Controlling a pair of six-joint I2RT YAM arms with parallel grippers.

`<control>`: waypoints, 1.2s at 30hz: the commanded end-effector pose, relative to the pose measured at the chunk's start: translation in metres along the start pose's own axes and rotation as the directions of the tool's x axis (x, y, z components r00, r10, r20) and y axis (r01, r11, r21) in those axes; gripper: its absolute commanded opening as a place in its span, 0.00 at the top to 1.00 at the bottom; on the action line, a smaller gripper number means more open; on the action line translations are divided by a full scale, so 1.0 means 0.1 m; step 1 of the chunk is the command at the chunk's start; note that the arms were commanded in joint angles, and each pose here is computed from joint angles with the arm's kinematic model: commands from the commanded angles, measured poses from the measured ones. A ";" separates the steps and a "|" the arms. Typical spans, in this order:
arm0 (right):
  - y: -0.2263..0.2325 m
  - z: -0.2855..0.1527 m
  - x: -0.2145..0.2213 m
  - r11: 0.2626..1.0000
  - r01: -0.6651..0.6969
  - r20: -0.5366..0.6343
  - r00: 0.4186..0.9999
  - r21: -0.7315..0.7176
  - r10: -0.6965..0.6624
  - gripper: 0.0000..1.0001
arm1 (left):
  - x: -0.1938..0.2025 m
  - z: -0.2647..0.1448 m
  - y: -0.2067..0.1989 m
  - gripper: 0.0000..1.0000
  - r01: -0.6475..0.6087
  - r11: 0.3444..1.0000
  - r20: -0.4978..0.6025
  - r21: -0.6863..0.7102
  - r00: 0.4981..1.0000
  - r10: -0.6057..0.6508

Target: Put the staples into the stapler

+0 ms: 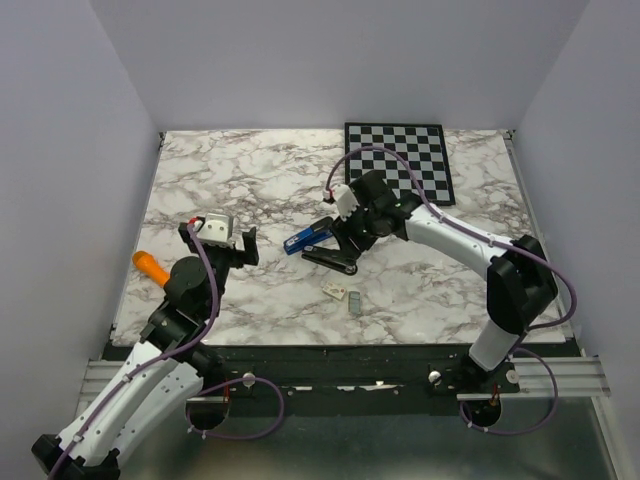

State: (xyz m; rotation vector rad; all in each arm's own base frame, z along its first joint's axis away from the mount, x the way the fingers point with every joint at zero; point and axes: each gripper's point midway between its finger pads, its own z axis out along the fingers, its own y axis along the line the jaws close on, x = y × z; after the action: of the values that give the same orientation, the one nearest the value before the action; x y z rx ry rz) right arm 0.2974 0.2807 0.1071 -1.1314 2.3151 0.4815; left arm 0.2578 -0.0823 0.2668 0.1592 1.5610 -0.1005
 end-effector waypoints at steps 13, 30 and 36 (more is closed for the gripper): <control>0.03 0.27 0.39 0.998 0.030 -0.238 0.971 0.060 -0.015 0.68 | 0.00 -0.04 0.20 0.01 0.035 0.993 0.006 -0.110 0.999 -0.035; -0.04 0.51 0.90 0.994 0.052 -0.381 0.924 0.096 -0.012 0.92 | 0.02 -0.03 0.16 0.01 0.030 0.995 -0.003 -0.090 1.000 -0.031; -0.05 0.59 0.99 0.993 0.041 -0.409 0.913 0.107 0.006 0.94 | 0.05 -0.01 0.12 0.01 0.028 0.997 -0.013 -0.072 0.999 -0.029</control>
State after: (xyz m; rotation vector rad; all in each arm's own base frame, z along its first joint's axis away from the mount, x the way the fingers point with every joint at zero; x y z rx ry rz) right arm 0.2777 0.2738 0.0471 -1.2697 2.5069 0.2722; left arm 0.2584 -0.0683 0.2680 0.0713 1.5606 -0.0597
